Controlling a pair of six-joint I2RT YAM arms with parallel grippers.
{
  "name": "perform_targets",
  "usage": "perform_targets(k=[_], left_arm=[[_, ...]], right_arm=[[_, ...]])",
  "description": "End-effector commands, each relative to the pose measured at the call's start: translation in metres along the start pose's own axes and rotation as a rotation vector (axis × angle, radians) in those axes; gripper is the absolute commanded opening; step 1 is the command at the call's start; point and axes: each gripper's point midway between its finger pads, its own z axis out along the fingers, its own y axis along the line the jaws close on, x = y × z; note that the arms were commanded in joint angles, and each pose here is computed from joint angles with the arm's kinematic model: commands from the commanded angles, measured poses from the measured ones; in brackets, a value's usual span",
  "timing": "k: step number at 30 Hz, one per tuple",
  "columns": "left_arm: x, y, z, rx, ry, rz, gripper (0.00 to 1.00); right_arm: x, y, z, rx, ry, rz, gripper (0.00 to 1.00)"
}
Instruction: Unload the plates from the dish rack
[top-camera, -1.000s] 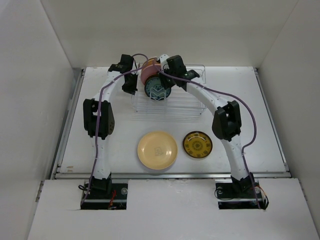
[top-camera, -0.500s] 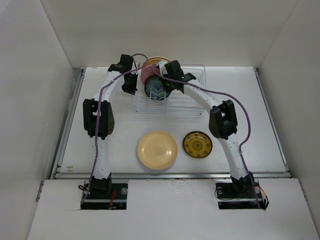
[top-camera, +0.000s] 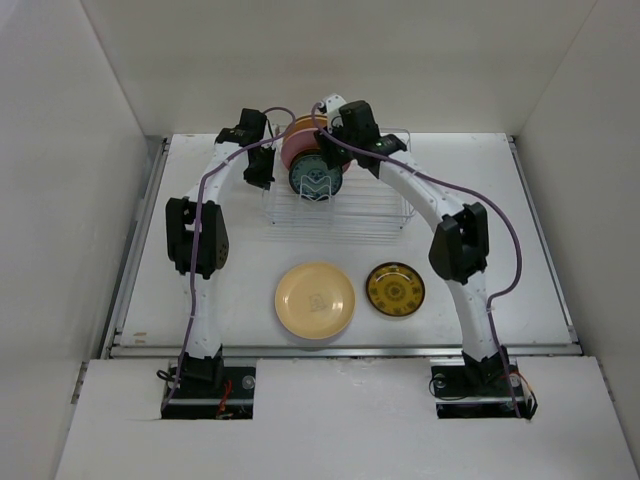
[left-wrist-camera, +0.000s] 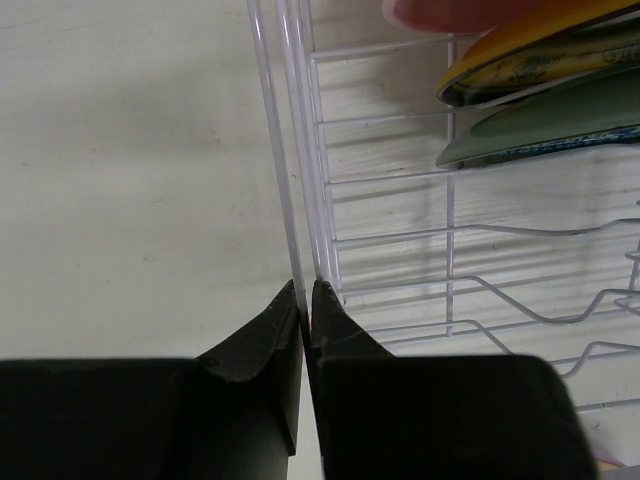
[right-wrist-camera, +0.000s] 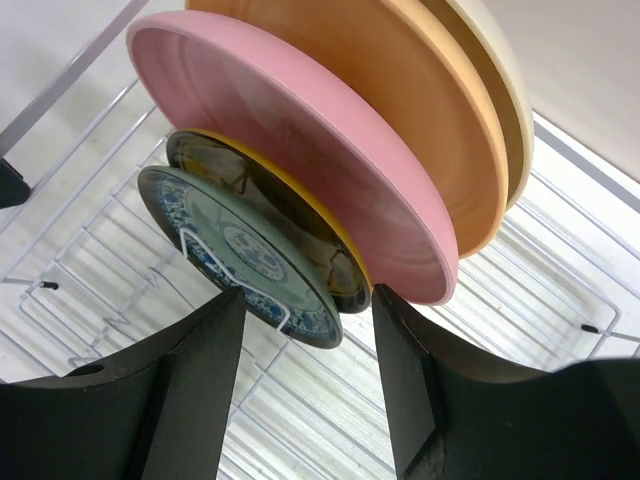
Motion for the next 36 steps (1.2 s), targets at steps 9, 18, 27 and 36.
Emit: perform_targets(k=[9,18,27,36], left_arm=[[0.044,0.005,0.003,0.001,0.175,0.04,0.0],[0.045,0.007,0.005,-0.01,0.184,0.041,0.0],[0.047,0.006,0.008,-0.002,0.194,0.03,0.0],[0.047,0.004,0.008,0.007,0.194,0.029,0.0]], right_arm=[[0.006,-0.005,0.035,-0.043,-0.038,0.069,0.51],[0.026,0.008,0.043,-0.097,0.002,0.103,0.38],[0.024,0.012,0.033,-0.119,0.01,0.104,0.43],[0.021,0.005,0.006,-0.074,0.021,0.124,0.63]])
